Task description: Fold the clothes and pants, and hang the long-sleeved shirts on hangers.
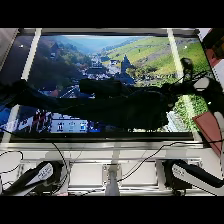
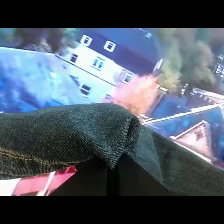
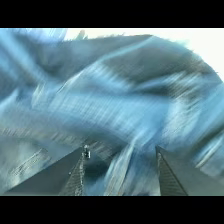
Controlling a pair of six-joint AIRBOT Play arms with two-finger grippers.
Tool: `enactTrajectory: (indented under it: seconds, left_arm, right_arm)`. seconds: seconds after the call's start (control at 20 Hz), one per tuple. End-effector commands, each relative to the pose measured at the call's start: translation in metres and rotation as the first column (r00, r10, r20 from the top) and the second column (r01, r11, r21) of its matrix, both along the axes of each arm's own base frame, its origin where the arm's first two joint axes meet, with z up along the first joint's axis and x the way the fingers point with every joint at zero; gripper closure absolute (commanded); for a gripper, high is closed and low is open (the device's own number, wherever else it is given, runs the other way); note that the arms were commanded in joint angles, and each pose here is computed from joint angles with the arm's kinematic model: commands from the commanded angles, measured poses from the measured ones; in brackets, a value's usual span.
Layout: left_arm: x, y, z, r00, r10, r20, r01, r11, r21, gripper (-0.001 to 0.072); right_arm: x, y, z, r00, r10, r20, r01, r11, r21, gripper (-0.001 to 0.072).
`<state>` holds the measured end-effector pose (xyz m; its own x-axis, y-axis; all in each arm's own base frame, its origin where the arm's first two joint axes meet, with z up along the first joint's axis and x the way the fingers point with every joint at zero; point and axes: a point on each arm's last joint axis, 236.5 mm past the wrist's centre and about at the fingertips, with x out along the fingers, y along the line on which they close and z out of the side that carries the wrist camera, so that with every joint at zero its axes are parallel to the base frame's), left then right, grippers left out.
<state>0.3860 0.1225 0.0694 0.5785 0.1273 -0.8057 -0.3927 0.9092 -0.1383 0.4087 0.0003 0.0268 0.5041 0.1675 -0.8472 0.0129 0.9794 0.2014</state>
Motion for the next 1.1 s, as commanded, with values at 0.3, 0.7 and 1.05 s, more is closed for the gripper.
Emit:
enactTrajectory:
  seconds: [0.3, 0.7, 1.05]
  left_arm:
    - [0.006, 0.001, 0.001, 0.991, -0.134, -0.005, 0.134, 0.986, 0.1, 0.0402]
    - [0.01, 0.0, 0.004, 0.991, -0.132, 0.016, 0.13, 0.987, 0.098, 0.0402]
    - [0.005, -0.002, -0.009, 0.99, -0.136, -0.033, 0.138, 0.988, 0.072, 0.0402]
  right_arm:
    - [-0.144, -0.067, -0.051, 0.884, -0.08, -0.461, 0.212, 0.947, 0.243, 0.0234]
    - [-0.184, -0.004, -0.117, 0.839, -0.036, -0.543, 0.305, 0.858, 0.414, 0.0111]
    - [-0.141, -0.007, -0.141, 0.831, -0.197, -0.52, 0.471, 0.748, 0.468, 0.0224]
